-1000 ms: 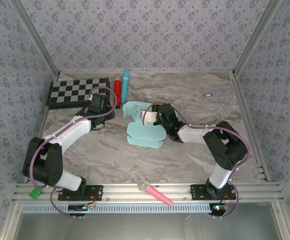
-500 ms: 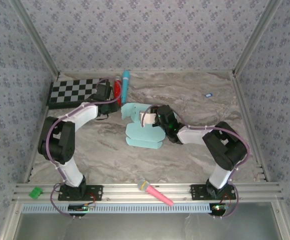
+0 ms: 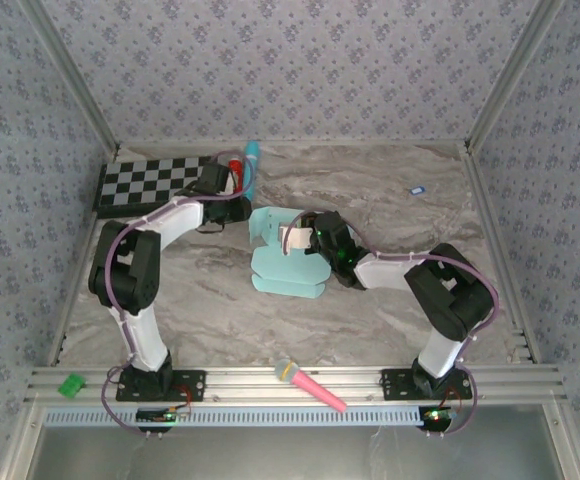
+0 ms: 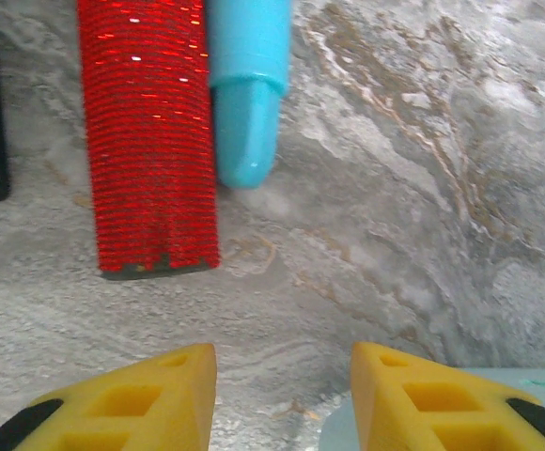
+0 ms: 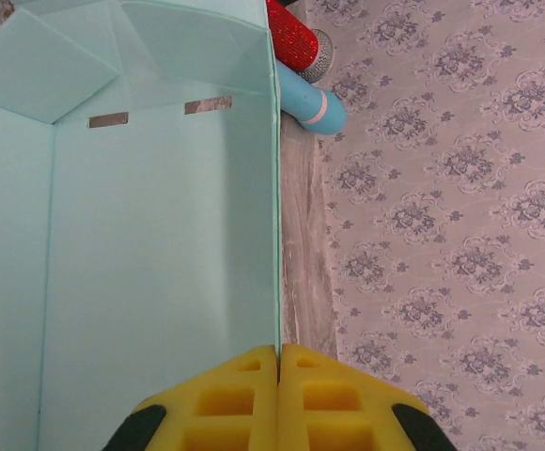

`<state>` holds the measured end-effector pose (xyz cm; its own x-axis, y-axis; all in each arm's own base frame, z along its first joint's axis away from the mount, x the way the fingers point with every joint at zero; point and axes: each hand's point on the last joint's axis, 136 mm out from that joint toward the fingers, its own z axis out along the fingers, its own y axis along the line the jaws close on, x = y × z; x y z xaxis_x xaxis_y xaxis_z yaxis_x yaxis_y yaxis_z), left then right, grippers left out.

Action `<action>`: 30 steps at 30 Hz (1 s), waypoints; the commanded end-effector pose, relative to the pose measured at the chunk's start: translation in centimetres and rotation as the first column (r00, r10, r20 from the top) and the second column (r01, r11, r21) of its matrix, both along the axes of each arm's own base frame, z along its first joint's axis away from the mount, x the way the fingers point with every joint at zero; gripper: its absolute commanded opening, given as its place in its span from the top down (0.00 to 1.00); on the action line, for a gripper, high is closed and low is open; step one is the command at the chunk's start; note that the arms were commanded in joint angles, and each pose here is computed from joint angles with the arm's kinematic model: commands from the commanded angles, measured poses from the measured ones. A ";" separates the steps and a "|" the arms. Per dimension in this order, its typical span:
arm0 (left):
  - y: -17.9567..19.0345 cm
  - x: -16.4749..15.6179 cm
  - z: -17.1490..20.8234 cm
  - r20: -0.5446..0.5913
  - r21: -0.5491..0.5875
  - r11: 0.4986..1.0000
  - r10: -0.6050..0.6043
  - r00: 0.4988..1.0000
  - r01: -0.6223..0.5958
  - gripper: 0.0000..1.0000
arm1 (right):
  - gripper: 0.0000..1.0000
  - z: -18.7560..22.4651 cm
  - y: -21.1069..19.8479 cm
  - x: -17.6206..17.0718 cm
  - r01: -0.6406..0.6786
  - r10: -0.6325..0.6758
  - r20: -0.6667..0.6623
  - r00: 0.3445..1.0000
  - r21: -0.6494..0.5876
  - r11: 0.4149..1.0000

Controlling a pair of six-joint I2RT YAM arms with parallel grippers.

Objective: Fold the paper box

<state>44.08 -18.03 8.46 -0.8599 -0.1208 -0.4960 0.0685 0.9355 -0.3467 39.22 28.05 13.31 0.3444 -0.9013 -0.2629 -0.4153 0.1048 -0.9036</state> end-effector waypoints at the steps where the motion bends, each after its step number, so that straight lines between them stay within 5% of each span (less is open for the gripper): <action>1: -1.5 -0.8 0.9 0.006 -0.036 0.994 -0.098 0.995 0.098 0.59 | 1.00 -0.6 0.2 -0.1 -0.004 0.004 0.002 1.000 -0.027 1.000; 30: -5.4 -4.5 1.2 0.067 -0.212 0.913 -0.343 0.937 0.349 0.62 | 1.00 -0.4 0.8 1.2 0.008 -0.007 0.005 1.000 -0.033 0.999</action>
<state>40.23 -21.96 8.70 -0.8760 0.0291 -0.4815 0.3052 0.8064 -0.5066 40.02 28.48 13.18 0.3408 -0.9075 -0.2455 -0.4056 0.0937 -0.9092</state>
